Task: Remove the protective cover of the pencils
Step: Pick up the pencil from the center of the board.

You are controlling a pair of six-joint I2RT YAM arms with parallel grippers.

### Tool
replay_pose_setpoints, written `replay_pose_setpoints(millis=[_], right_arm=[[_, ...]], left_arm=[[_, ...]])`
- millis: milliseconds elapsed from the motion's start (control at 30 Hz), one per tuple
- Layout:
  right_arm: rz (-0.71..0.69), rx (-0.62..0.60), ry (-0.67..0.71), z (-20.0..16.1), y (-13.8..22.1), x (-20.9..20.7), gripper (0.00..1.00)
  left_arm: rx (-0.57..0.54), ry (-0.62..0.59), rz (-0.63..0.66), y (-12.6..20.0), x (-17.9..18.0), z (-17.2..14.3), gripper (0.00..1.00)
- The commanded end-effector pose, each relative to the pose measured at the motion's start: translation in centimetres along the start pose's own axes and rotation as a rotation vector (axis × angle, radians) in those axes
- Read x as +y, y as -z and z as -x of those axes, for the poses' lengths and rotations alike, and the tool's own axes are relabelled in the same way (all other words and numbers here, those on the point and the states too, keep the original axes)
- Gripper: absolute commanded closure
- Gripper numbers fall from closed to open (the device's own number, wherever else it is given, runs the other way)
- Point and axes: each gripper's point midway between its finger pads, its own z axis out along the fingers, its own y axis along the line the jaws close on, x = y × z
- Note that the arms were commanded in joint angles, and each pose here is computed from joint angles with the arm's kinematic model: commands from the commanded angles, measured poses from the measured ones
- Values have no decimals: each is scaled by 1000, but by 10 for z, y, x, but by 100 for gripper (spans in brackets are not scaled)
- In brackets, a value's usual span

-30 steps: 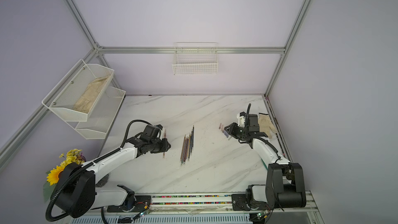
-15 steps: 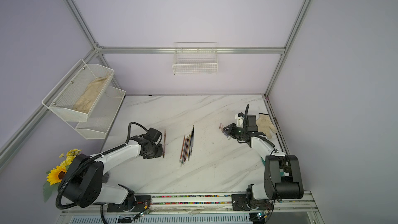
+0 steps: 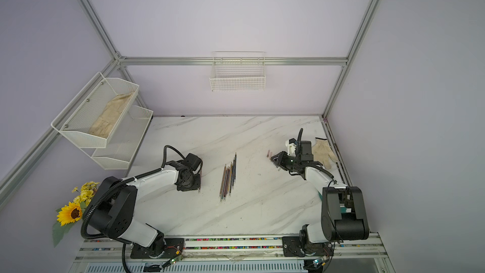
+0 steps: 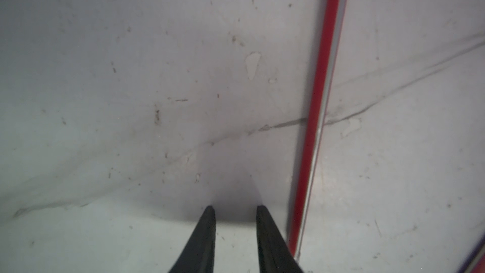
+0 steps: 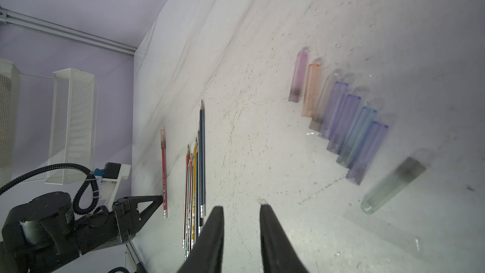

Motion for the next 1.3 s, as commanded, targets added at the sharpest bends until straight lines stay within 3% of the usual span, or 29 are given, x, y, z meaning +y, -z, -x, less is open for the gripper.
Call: replay_pose_setpoints(millis=[0,233,467,900,1167,1267], right_arm=[[22,-2,18,0,-2,3,72],[23,2,18,-4,-1,2,72],[30,2,13,-4,-1,3,72],[42,13,10,-7,0,5,72],[52,12,2,-6,0,7,72],[59,15,-4,-7,-1,7,72]], left_arm=[[-64,16,-62,17,-17,21,64],[-141,45,-91,47,-16,34,64],[-172,17,-187,66,-41,39,65],[-52,-38,-29,13,-37,25,67],[-49,-57,-37,13,-39,22,85],[-43,-62,-60,13,-42,20,88]])
